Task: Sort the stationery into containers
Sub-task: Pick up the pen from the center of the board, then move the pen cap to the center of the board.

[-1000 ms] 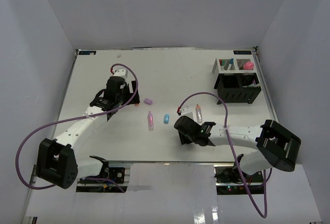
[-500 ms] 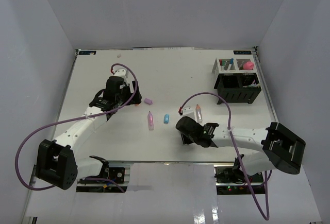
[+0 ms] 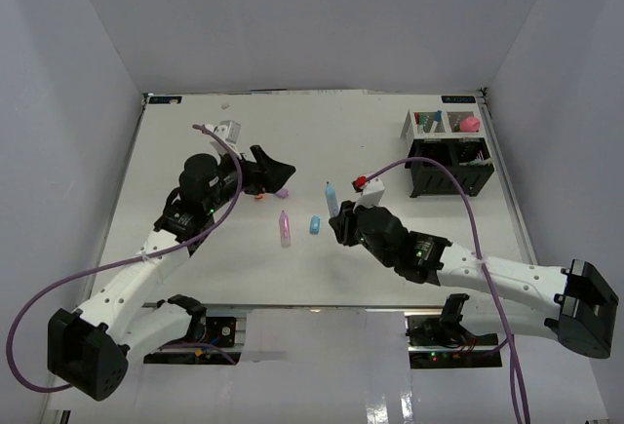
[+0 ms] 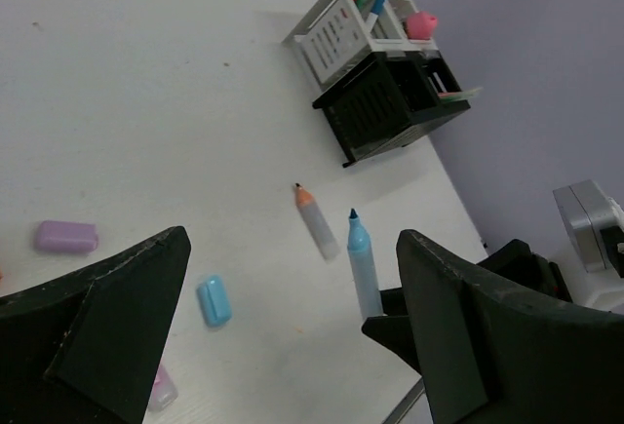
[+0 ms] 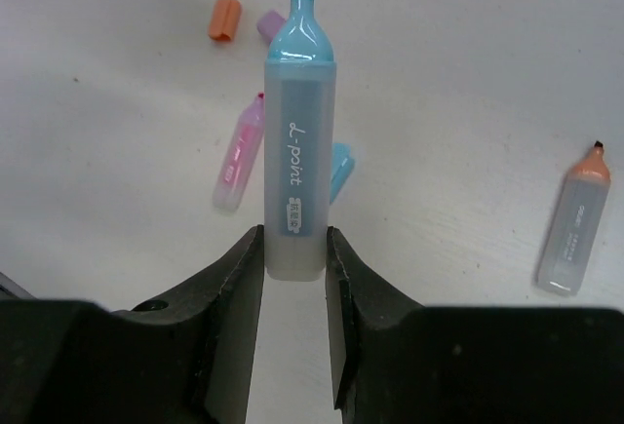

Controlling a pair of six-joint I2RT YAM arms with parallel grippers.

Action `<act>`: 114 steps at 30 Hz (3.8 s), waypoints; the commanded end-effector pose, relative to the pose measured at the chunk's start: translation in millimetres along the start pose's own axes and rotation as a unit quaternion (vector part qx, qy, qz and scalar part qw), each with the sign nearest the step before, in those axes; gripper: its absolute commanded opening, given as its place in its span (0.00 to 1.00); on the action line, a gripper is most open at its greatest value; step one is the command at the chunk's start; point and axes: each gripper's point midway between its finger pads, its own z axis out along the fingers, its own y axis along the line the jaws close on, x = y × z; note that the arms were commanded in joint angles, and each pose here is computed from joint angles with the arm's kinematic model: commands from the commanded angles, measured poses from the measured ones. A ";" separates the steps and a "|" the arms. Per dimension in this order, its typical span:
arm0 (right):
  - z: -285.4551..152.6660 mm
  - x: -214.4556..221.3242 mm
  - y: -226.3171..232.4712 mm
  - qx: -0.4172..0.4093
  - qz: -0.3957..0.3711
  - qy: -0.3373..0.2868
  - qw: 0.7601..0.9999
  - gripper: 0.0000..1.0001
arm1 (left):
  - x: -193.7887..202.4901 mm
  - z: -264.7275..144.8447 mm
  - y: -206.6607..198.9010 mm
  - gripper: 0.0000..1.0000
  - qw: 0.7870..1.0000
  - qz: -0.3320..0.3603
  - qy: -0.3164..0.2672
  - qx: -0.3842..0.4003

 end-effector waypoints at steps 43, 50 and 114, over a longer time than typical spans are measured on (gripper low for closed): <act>-20.2 -102.9 34.1 -0.060 0.082 -0.198 0.975 0.18 | 60.6 53.9 -96.7 0.16 0.998 0.023 -0.032 0.052; -15.9 -65.9 13.5 -0.030 0.057 -0.149 0.987 0.66 | 50.8 49.4 -75.1 0.11 0.997 0.066 -0.038 0.011; 94.6 78.2 -90.6 0.175 -0.086 0.137 0.971 0.80 | -0.8 -6.4 57.7 0.11 0.984 0.159 0.017 -0.071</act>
